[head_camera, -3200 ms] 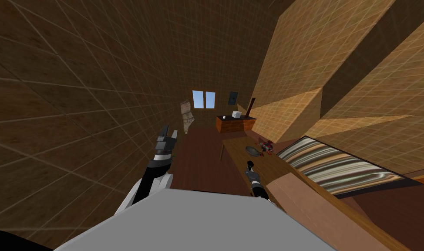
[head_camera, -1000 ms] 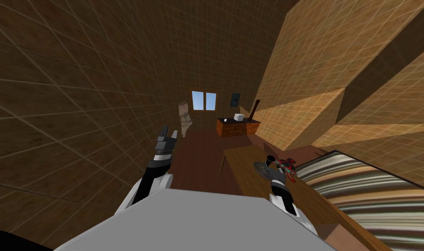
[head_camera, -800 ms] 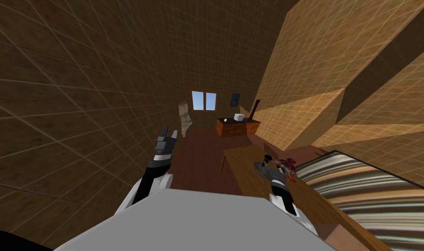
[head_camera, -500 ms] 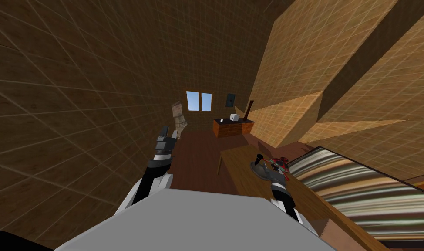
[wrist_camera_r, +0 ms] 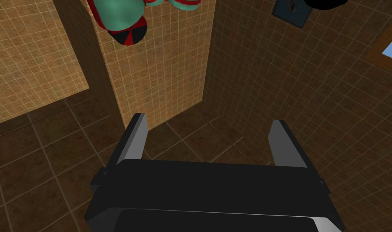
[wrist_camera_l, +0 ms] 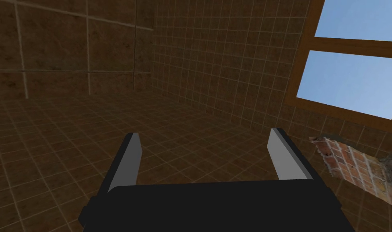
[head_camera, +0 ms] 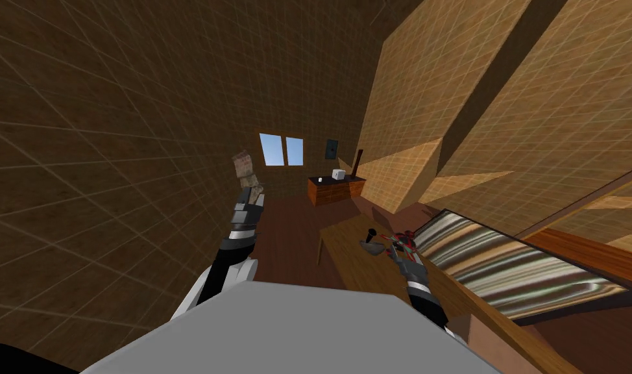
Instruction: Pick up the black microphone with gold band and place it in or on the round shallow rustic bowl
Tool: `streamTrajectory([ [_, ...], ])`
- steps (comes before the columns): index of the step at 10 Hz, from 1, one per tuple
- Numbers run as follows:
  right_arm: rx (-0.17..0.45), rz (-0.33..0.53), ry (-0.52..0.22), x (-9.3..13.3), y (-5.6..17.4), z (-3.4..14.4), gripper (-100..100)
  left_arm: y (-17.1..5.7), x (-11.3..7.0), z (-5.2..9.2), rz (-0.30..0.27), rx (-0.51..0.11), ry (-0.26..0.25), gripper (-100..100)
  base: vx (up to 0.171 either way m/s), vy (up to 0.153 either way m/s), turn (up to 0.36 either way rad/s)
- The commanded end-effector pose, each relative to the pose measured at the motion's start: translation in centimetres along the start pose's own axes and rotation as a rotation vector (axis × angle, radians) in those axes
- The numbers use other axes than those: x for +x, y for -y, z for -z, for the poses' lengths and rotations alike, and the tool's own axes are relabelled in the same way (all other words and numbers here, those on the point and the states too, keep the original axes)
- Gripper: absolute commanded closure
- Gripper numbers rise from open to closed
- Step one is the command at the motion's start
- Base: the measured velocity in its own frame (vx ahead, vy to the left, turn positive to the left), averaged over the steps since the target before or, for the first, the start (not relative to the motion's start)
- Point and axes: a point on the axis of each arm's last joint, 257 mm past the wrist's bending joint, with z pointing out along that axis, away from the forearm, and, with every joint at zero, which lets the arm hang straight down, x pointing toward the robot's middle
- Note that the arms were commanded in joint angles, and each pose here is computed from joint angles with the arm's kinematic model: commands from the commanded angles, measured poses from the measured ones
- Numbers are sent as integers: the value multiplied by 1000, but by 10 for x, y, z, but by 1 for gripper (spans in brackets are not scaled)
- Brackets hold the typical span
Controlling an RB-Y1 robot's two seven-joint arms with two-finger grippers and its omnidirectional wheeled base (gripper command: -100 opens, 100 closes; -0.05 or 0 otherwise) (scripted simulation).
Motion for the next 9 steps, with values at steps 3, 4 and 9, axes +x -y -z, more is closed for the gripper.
streamTrajectory([
  [3,-77,-26,13,-9,-17,24,-100,0,0,0,0,0,0,0,152,-11,-204],
  [4,-93,-20,25,-15,-21,21,-100,0,0,0,0,0,0,0,83,-4,-81],
  [9,-212,-45,32,-34,-49,65,-100,0,0,0,0,0,0,0,157,-8,-258],
])
